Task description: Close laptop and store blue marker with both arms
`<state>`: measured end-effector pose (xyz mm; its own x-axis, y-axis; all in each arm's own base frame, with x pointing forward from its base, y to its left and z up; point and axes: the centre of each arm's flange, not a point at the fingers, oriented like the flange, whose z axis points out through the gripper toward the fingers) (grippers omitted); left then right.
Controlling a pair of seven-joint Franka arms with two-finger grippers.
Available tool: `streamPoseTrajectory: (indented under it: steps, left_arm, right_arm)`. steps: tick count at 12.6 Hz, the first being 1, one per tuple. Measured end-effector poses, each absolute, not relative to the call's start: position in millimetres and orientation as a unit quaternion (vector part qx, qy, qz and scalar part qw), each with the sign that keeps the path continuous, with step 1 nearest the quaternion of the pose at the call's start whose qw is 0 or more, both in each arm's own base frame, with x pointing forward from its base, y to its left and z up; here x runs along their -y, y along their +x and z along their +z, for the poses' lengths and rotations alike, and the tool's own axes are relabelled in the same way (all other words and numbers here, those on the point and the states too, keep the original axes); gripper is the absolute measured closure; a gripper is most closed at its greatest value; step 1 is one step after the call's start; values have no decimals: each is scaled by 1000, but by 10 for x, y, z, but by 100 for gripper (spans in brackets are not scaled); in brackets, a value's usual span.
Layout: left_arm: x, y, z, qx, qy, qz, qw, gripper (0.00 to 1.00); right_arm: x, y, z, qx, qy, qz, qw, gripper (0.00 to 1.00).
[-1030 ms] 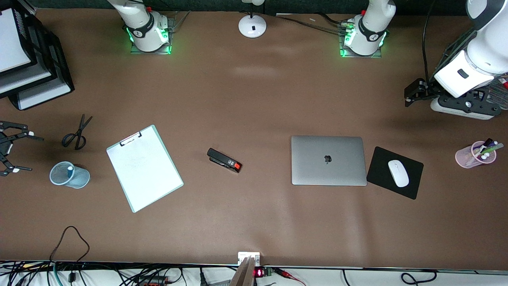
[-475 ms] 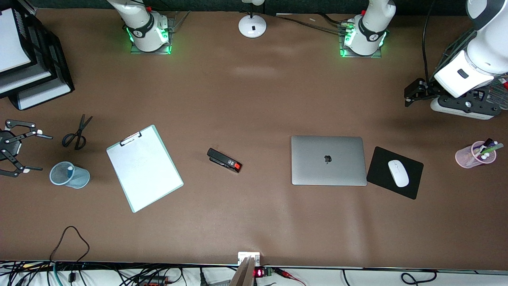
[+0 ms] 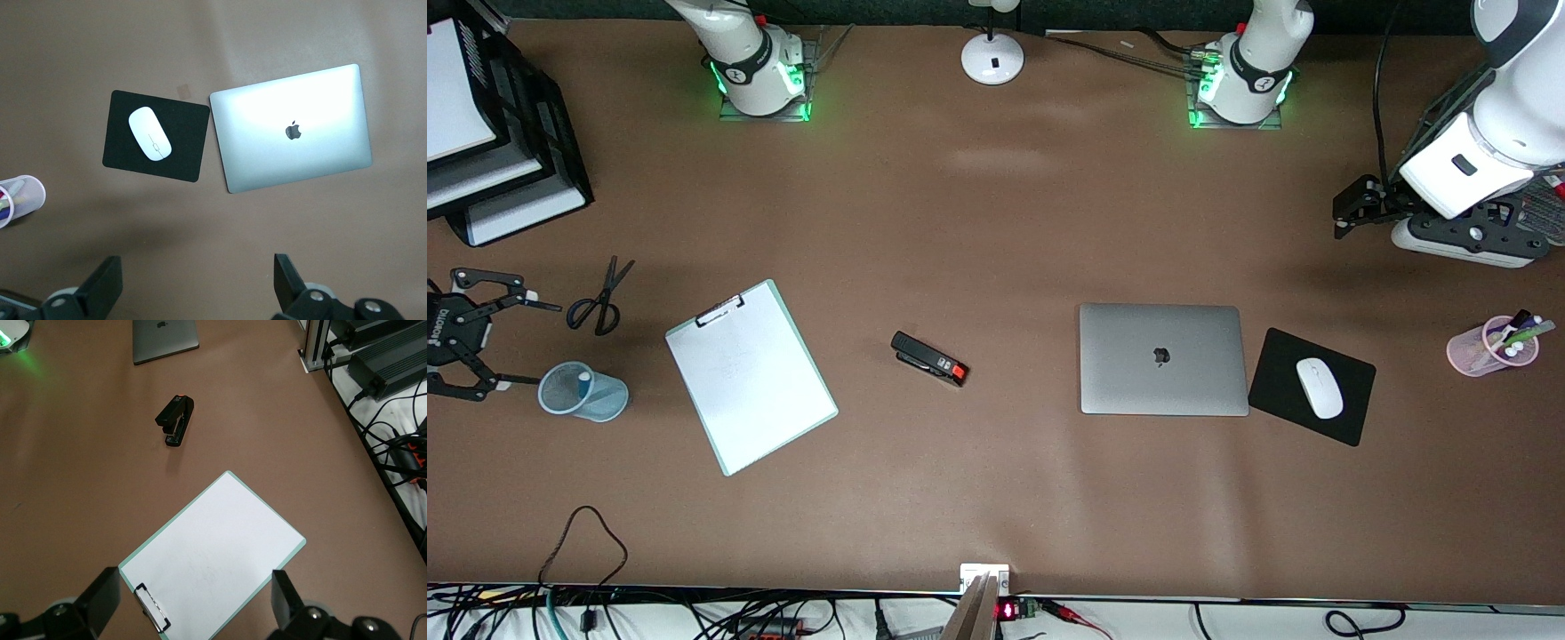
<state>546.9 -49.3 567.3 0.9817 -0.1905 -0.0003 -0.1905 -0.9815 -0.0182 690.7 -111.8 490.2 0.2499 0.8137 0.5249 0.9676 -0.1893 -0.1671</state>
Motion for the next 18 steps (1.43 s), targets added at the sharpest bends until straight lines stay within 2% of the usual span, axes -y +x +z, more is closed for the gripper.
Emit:
streamPoseTrajectory:
  steps: [9,13,18]
  left_arm:
    - [492,5469,5674,-96,-995,-1,9,0]
    - [492,5470,5675,-96,-995,-1,9,0]
    - [493,5471,5681,-96,-995,-2,9,0]
  right_arm:
    - [149,6874,5371,523,-823,-89,203,0]
    - [-199,6589,5704,412,-891,-40,185,0]
    - [-182,6303,5510,294,-943,37,150,0]
